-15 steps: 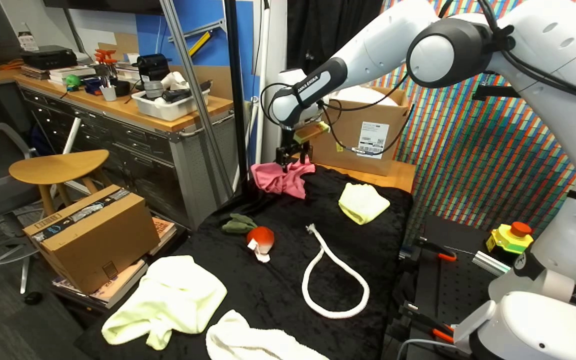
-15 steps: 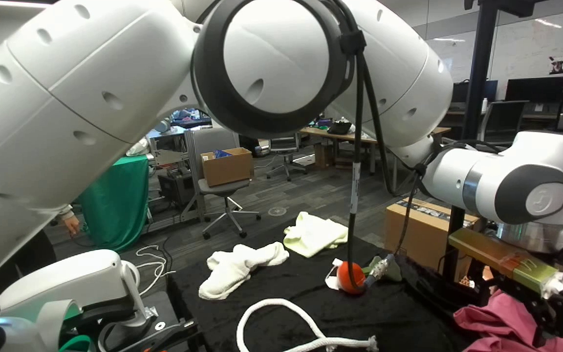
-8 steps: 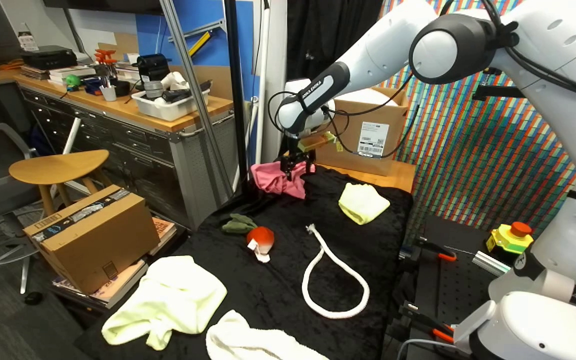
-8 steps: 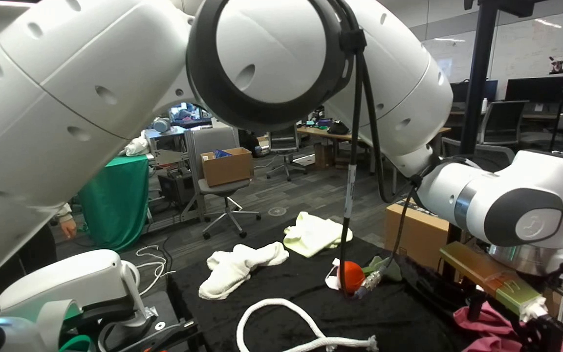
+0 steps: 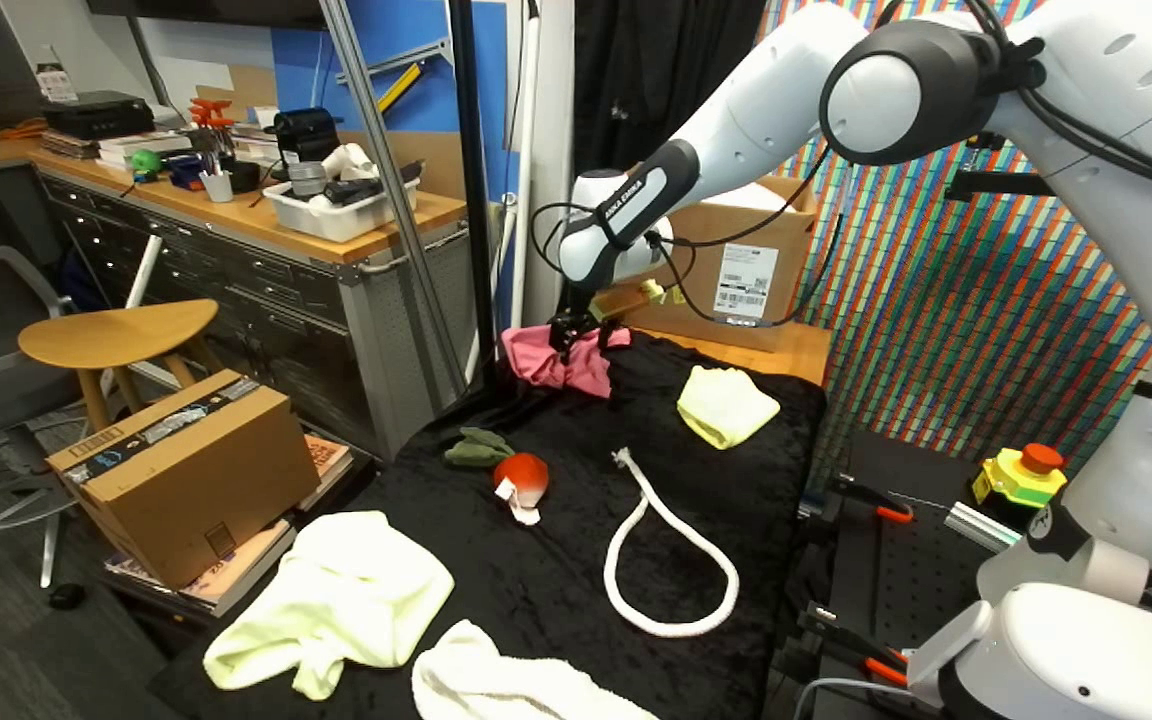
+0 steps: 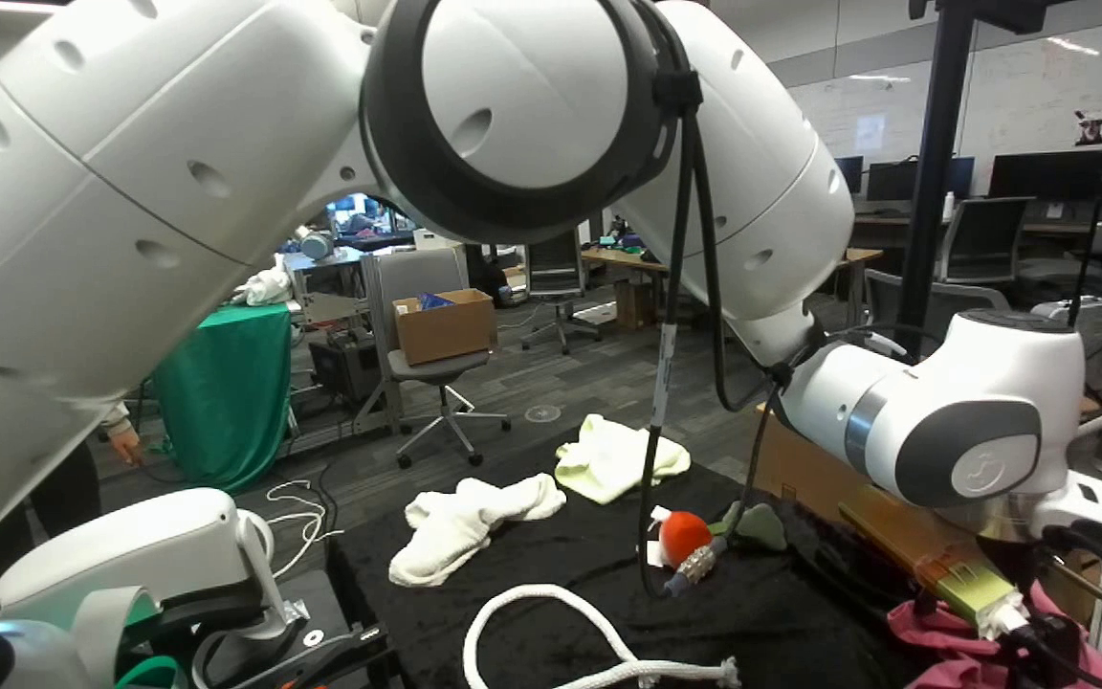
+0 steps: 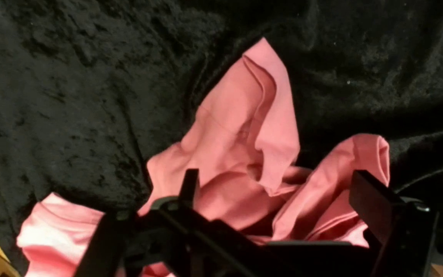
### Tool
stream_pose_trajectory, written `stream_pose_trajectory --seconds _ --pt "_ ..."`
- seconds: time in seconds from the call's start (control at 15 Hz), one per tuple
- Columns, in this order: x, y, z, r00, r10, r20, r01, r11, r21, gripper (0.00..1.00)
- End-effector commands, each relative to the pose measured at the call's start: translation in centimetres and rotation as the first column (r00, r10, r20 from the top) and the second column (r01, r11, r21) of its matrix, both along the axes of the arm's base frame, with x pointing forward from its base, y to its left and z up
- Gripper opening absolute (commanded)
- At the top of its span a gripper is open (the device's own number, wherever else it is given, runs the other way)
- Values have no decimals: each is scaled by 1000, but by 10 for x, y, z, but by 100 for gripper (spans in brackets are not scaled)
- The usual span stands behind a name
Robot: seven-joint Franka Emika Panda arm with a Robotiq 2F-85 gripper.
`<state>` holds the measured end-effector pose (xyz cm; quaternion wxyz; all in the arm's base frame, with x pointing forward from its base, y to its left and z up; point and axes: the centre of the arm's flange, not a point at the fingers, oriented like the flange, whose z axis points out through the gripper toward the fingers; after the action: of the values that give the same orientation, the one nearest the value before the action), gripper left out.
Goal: Stack the objects on the table together
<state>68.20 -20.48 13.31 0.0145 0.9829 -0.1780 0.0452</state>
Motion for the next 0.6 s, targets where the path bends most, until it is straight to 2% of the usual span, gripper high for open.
stream_pose_trajectory --seconds 0.0,0.2,0.53 --pt "-5 11 -8 997 12 70 -9 999 -45 100" --pt "-1 14 -26 995 16 95 -10 998 -59 100" --pt "5 5 -53 994 -47 101 57 993 -100 100"
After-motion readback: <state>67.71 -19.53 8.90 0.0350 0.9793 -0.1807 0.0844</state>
